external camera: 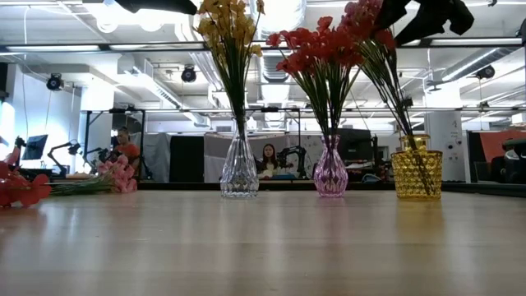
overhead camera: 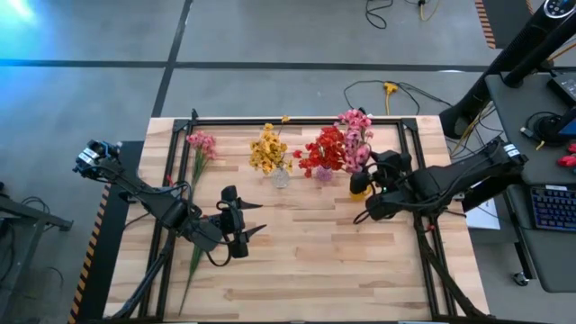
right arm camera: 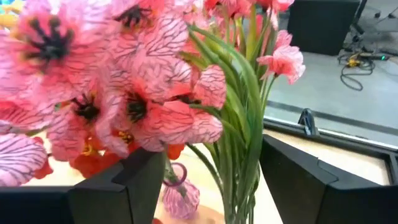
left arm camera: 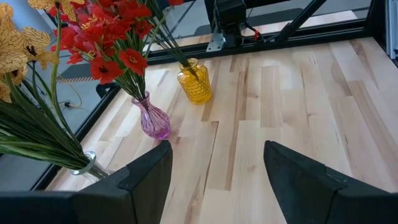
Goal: Sort flowers into vase by color
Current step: Put the right pink flowers into the yellow vase, then put the red flowers into the pink vase
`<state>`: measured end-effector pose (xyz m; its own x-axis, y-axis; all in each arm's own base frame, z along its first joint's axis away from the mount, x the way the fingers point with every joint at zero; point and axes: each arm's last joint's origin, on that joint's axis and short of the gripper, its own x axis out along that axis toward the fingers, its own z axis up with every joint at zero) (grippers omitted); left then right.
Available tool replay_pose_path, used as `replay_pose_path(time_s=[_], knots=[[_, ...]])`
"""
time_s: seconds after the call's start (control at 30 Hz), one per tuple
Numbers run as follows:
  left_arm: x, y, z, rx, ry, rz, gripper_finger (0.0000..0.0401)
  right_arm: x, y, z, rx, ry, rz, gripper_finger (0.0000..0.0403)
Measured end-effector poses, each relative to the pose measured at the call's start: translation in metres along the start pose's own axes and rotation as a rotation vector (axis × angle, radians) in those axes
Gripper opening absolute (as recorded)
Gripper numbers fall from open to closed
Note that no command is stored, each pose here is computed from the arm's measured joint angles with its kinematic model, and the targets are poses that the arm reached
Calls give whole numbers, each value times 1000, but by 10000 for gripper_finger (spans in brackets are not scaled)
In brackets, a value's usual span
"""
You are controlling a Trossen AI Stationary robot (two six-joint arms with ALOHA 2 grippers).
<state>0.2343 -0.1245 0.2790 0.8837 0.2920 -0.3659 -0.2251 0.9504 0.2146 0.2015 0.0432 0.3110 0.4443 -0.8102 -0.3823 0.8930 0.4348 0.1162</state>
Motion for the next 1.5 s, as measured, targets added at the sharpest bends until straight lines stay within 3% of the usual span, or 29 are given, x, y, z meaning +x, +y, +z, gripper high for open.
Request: replay_pose_path(time_s=[0.33, 0.73, 0.93, 1.17, 1.33, 1.5], knots=[[0, 0, 0, -16, 0, 0, 235, -7, 1, 14, 3, 81, 31, 247], [0, -1, -5, -161, 60, -56, 235, -16, -3, 28, -13, 204, 57, 251], [-12, 0, -12, -433, 361, -164, 235, -23, -5, 36, -2, 344, 87, 245], [-34, -9, -30, -696, 694, -187, 235, -27, -11, 30, -36, 562, 73, 237], [-40, -14, -26, -862, 852, -241, 235, -30, -9, 18, -85, 677, 25, 239], [-47, -18, -22, -932, 905, -261, 235, -32, -4, 9, -144, 746, 2, 239]])
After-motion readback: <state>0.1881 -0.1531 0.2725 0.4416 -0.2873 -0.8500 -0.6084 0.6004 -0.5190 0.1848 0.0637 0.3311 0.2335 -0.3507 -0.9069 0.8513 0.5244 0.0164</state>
